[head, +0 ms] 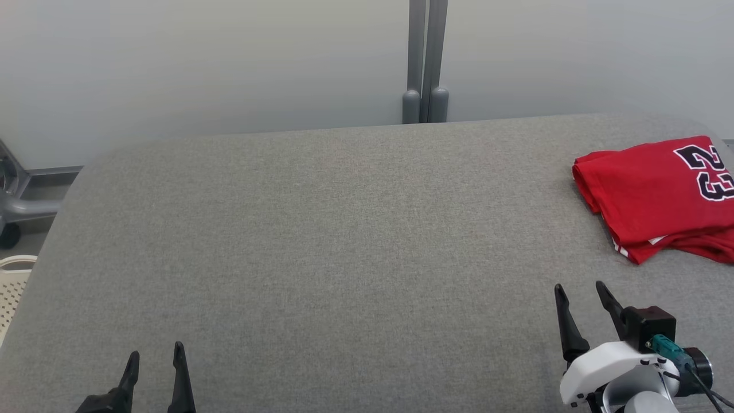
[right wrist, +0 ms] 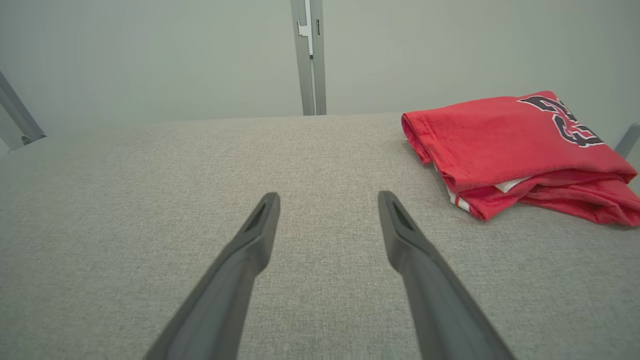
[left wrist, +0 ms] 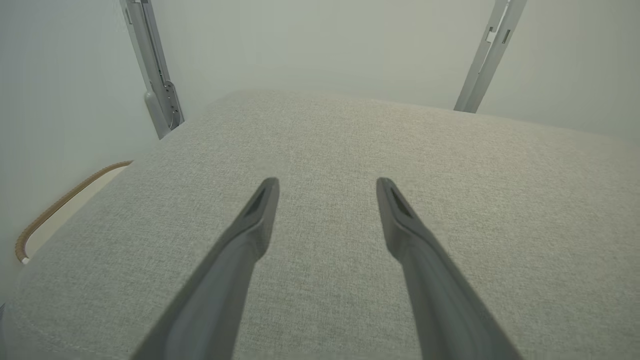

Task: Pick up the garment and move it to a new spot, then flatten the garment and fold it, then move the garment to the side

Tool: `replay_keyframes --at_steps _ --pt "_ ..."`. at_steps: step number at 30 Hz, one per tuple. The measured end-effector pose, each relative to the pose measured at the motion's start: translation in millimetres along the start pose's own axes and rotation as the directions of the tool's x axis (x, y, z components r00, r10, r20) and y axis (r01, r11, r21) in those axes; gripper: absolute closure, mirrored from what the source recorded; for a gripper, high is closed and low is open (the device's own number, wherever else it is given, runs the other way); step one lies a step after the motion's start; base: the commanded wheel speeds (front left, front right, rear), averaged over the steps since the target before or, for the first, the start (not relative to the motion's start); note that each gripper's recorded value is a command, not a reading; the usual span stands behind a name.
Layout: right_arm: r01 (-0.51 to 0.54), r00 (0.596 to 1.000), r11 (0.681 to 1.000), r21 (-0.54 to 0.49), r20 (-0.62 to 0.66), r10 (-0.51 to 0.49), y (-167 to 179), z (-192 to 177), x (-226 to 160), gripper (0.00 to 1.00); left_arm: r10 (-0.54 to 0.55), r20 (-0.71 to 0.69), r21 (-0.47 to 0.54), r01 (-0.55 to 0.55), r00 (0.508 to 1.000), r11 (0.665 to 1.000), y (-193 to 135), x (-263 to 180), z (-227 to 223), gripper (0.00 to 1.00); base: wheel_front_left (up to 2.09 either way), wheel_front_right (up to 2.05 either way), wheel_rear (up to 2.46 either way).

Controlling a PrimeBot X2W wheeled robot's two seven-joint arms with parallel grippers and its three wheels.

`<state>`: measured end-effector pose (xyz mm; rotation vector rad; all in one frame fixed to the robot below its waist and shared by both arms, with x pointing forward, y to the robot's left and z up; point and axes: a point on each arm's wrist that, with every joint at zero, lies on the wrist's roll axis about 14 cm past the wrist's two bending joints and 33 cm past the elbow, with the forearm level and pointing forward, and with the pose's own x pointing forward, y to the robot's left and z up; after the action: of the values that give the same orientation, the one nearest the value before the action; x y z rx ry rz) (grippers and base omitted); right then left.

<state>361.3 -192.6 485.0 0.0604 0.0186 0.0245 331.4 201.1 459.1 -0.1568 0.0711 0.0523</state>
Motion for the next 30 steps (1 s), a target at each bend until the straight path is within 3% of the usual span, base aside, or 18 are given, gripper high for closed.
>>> replay_keyframes --at_steps 30 --pt "-0.063 0.997 0.997 0.046 -0.042 0.065 24 -11 1 0.00 0.004 -0.036 -0.049 -0.006 0.999 0.999 5 4 -10 0.00 0.00 0.00 0.00"
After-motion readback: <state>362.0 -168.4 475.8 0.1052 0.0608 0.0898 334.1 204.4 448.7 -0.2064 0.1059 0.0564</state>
